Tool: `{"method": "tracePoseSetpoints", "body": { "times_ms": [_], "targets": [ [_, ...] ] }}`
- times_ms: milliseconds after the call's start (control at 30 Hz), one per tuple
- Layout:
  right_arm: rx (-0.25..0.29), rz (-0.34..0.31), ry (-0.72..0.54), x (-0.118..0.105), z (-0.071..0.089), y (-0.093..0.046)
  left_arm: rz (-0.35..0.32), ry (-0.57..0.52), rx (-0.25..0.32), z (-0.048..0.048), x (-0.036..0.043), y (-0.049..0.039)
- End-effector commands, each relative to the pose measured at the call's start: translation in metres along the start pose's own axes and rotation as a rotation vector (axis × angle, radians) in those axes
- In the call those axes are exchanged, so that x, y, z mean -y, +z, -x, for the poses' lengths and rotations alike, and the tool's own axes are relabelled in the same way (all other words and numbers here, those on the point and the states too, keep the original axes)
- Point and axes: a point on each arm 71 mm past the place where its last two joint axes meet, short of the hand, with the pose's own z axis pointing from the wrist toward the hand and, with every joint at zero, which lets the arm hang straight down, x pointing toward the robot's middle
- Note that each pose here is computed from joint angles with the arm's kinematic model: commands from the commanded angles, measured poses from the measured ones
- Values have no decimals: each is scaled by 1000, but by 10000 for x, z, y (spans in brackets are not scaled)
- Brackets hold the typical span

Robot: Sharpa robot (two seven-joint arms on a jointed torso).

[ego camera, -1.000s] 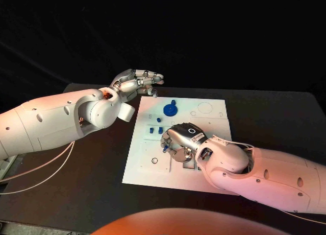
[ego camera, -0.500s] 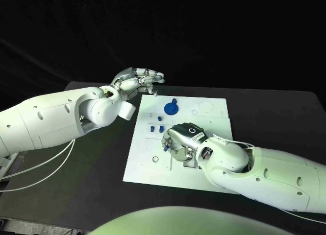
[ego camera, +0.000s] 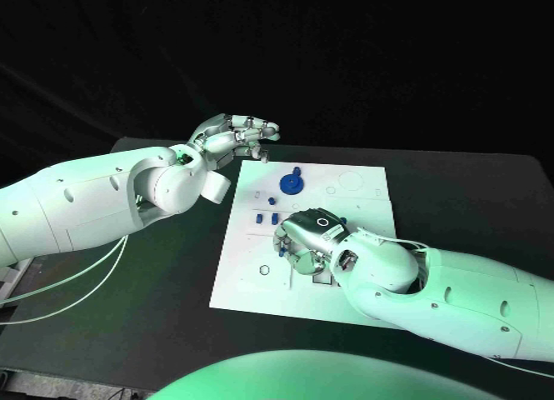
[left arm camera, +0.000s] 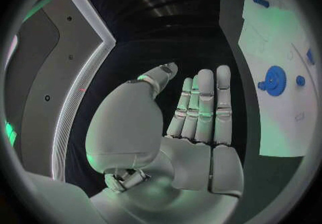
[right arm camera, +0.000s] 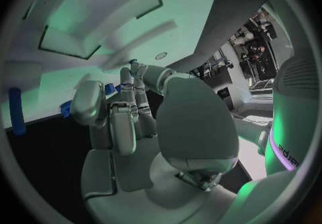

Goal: Assemble the parts on the task board

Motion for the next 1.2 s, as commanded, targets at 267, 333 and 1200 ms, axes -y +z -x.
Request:
{"method": "tracePoseSetpoints", "body": {
  "times_ms": [267,333,1200],
  "targets": [
    [-52,13,-29,-25,-71,18,0,-8,-8,-3,7,4],
    [-53,11,-27,-16,-75,19,0,-8,-8,-2,6,3],
    [76,-117,1,480,497,-460,7,-5,-2,49,4,-24]
  ]
}}
